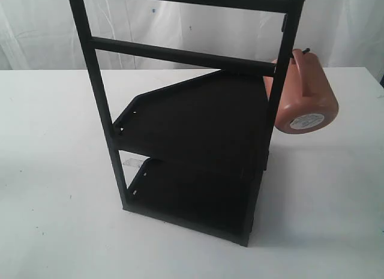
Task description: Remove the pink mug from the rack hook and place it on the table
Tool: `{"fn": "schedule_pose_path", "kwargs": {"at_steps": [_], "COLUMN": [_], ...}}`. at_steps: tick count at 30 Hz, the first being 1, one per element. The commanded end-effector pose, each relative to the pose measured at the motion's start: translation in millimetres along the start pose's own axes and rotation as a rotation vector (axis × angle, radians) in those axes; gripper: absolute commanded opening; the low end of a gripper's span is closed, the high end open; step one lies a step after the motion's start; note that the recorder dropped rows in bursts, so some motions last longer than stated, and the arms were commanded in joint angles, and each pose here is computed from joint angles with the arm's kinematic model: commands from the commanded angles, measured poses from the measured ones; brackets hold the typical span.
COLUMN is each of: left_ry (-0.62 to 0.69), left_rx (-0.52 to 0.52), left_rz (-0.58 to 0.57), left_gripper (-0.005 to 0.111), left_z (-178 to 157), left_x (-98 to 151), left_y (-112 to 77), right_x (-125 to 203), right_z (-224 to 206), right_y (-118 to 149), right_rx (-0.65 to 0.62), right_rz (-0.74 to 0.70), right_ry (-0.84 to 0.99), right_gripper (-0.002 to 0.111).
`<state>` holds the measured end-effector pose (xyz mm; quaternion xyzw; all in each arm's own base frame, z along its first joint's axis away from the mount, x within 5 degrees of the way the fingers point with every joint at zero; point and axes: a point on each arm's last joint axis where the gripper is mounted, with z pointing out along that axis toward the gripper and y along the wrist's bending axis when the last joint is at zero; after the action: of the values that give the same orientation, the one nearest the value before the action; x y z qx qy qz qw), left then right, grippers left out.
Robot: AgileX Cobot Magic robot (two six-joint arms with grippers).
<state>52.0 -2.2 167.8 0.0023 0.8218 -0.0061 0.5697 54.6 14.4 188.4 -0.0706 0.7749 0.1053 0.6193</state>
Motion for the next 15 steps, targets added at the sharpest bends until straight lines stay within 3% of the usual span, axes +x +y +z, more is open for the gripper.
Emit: {"fn": "schedule_pose_path", "kwargs": {"at_steps": [1, 5, 8, 10, 15], "left_ry": [0.002, 0.002, 0.002, 0.002, 0.002], "left_rx": [0.003, 0.003, 0.003, 0.003, 0.003], "left_rz": [-0.012, -0.012, -0.012, -0.012, -0.012], "left_gripper": [0.0, 0.0, 0.0, 0.0, 0.0], "left_z": [0, 0, 0, 0, 0], "left_x": [1, 1, 1, 1, 1], "left_y": [-0.3, -0.3, -0.3, -0.3, -0.3], "right_x": [1, -2, -14, -21, -32], "right_z": [0, 0, -1, -3, -6], "right_y": [0, 0, 3, 2, 0], "right_rx": [0.005, 0.003, -0.064, -0.091, -0.107], "right_rz": [0.0, 0.009, 0.384, 0.541, 0.567], "right_ry": [-0.01, -0.035, -0.169, -0.244, -0.373], "right_gripper": [0.0, 0.0, 0.0, 0.0, 0.0]}}
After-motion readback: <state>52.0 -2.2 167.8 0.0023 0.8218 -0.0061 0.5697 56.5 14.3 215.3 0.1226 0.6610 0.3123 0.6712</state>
